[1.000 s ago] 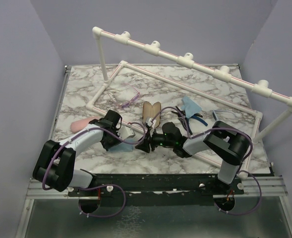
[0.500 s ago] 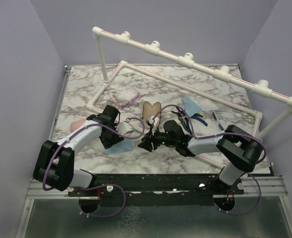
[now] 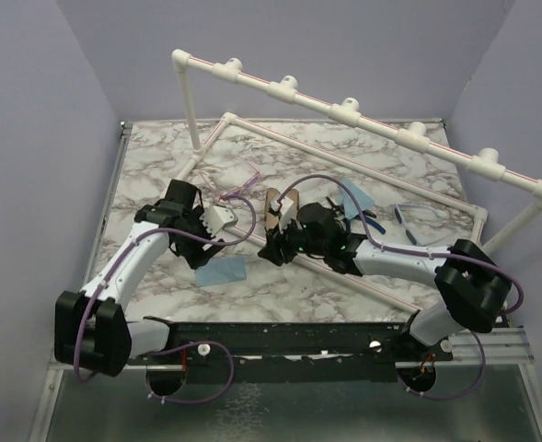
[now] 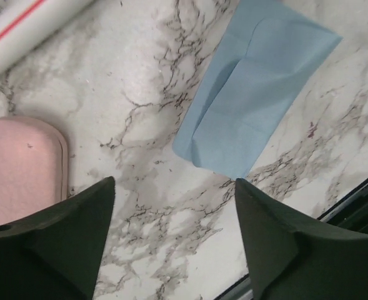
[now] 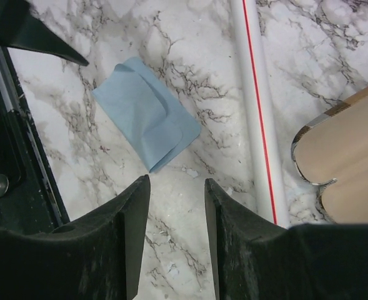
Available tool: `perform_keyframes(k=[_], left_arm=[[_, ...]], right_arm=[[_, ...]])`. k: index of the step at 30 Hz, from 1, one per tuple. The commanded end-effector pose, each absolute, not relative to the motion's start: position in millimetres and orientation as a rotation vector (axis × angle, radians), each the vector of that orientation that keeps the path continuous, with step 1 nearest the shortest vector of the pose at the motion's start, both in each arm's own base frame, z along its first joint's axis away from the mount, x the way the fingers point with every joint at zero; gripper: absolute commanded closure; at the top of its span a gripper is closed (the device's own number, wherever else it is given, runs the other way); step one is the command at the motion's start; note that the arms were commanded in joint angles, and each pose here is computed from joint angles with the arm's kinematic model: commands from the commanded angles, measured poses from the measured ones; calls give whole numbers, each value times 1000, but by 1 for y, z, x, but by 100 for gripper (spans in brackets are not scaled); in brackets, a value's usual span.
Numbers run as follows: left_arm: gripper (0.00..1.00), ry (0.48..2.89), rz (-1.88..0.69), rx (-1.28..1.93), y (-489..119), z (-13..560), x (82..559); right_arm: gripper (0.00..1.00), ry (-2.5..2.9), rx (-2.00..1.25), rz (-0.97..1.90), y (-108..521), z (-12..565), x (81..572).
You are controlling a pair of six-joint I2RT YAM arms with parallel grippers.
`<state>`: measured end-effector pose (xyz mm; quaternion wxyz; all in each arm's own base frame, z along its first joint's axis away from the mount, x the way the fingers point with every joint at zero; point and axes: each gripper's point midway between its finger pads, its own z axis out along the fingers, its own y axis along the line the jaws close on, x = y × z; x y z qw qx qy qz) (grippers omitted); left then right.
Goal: Organize the sunglasses
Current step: Fold the glasses cleaning cloth at the center of the board.
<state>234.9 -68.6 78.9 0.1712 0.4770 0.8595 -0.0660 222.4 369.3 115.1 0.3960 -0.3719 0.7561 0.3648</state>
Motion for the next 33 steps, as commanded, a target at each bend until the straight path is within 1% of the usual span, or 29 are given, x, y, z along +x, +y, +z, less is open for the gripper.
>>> perform_keyframes(k=[1,2,3,7,9,11,14,16,18,20,22,29,33], left_arm=[[14,2308,-324,1334,-88,96,223],[3,2318,-347,1317,-90,94,220],[1,2332,-356,1281,-91,91,220],[1,2370,-310,1147,-88,82,230],[9,2368,-245,1095,-82,81,237],[15,2385,-207,1076,-76,76,238],[23,2422,-146,1102,-63,63,233],[29,2444,-100,1112,-52,54,235],[31,2474,-83,1090,-46,46,239],[33,2517,-78,1056,-43,36,240],[34,2565,-73,1011,-41,25,239],[34,2633,-28,958,-33,-3,234],[34,2635,2,983,-28,-6,231]], right_arm=[[56,1983,-943,800,363,115,238],[57,2008,-942,781,365,111,242],[57,2024,-936,771,368,111,246],[57,2078,-921,804,385,101,252],[58,2102,-892,814,392,96,256],[59,2112,-875,818,399,91,259],[64,2064,-912,862,417,87,251],[76,2014,-951,921,428,86,244],[86,1967,-987,981,436,87,234],[94,1933,-1006,1031,441,86,227],[99,1943,-1012,1066,445,79,223],[100,2075,-1035,1120,450,31,212],[100,2129,-1002,1051,442,13,216]])
